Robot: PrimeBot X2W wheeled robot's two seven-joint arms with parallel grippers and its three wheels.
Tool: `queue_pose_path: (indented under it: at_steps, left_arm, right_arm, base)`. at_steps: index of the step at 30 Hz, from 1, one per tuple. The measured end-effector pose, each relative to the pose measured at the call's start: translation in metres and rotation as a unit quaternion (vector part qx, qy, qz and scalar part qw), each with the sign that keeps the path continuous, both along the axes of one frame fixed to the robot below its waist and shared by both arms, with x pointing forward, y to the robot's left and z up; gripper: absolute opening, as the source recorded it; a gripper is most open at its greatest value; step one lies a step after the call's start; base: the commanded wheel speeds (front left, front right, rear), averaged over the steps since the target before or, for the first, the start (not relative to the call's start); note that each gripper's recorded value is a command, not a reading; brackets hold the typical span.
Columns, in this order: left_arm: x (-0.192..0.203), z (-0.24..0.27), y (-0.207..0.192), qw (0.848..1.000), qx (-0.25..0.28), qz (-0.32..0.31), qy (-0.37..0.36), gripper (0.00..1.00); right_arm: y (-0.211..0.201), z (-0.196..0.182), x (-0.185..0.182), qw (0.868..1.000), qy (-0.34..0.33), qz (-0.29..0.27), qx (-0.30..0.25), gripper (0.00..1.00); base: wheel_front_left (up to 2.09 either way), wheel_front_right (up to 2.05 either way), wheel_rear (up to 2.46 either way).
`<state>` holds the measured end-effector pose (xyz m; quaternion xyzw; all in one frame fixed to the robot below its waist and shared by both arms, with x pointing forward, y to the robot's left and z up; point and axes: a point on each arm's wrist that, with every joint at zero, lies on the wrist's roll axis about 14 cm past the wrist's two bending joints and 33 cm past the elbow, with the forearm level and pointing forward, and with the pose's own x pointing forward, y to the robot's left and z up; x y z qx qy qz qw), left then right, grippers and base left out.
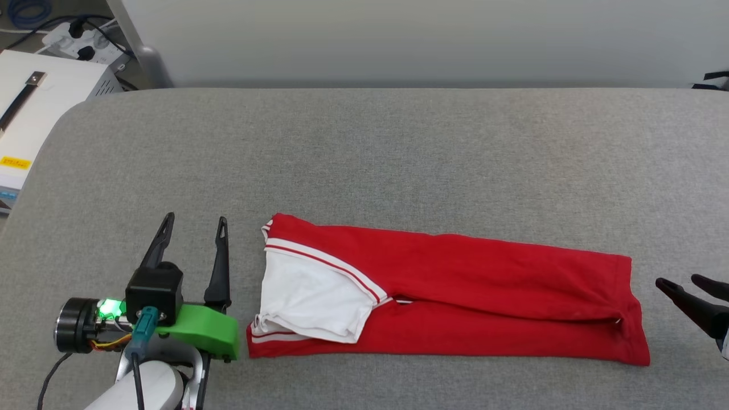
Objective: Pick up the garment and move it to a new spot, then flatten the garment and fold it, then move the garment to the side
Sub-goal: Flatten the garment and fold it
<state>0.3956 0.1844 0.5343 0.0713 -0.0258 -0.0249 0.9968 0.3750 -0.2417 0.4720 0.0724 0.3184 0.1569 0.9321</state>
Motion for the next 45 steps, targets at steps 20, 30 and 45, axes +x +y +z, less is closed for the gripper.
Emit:
queue_pose_path:
  at_steps: [20,30,45]
  left_arm:
    - [-0.008,-0.021,0.039,0.994,-0.007,0.107,-0.017,1.00]
    - [-0.009,-0.030,0.033,0.995,-0.008,0.102,-0.013,1.00]
    - [-0.021,-0.024,0.028,0.996,-0.001,0.082,-0.023,1.00]
  right_arm:
    - [0.034,-0.104,0.021,0.976,0.217,0.031,0.005,1.00]
    - [0.065,-0.108,0.019,0.973,0.220,0.067,0.025,1.00]
    - [0.023,-0.083,0.024,0.988,0.155,0.003,0.016,0.00]
  base:
    - [0.00,0.00,0.00]
    - [0.00,0.00,0.00]
    - [0.00,0.00,0.00]
